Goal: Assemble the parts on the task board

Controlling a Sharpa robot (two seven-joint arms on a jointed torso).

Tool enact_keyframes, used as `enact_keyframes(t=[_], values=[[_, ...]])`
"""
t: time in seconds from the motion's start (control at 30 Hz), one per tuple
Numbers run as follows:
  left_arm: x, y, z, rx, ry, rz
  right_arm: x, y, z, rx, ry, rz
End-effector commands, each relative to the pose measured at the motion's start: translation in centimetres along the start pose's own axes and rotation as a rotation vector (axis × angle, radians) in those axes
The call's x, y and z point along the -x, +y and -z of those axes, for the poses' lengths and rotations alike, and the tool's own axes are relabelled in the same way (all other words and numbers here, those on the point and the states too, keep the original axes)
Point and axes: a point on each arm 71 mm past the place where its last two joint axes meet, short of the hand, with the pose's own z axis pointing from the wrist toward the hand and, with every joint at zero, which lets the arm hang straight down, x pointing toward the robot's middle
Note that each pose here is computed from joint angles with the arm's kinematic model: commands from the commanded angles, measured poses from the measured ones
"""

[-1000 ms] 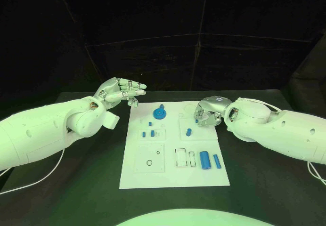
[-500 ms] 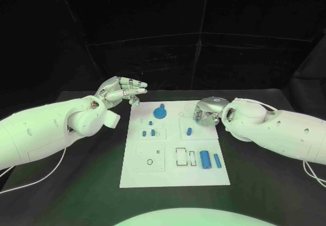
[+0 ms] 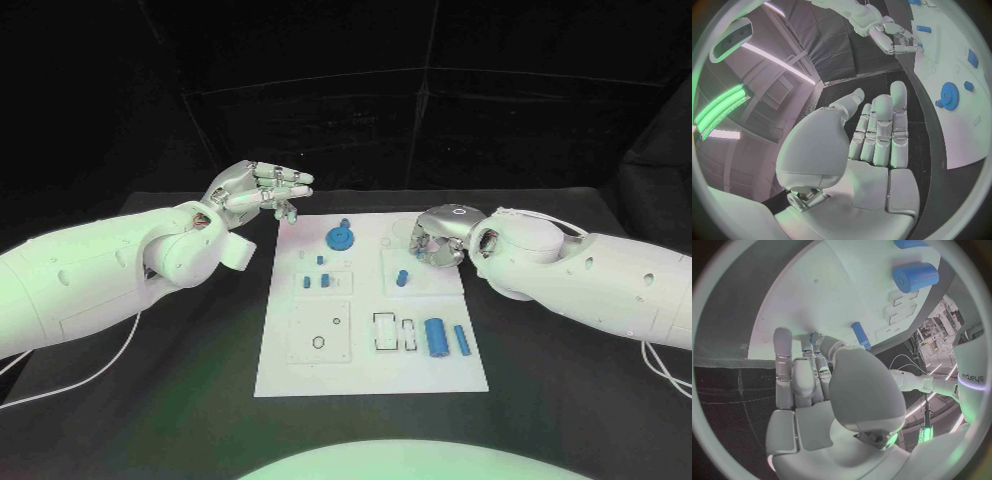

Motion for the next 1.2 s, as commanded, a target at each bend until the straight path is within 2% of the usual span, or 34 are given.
enact_keyframes(t=[0.03, 0.3, 0.53, 0.7, 0.97, 1.2], values=[[-0.06, -0.19, -0.04, -0.017, 0.007, 0.012, 0.0, 0.1, 0.2, -0.012, -0.046, 0.011], [0.21, -0.16, -0.01, -0.016, -0.002, 0.008, 0.7, 0.5, 1.4, 0.006, -0.112, -0.005], [0.56, -0.1, 0.01, -0.014, -0.012, 0.004, 1.5, 1.1, 2.4, 0.041, -0.195, -0.038], [0.59, -0.08, -0.01, -0.013, -0.012, 0.003, 2.0, 1.7, 3.2, 0.065, -0.232, -0.065], [0.4, -0.06, -0.15, -0.013, -0.007, 0.005, 2.7, 5.4, 3.9, 0.168, -0.248, -0.118], [0.01, -0.04, -0.38, -0.014, 0.002, 0.009, 2.9, 9.2, 3.3, 0.26, -0.228, -0.151]])
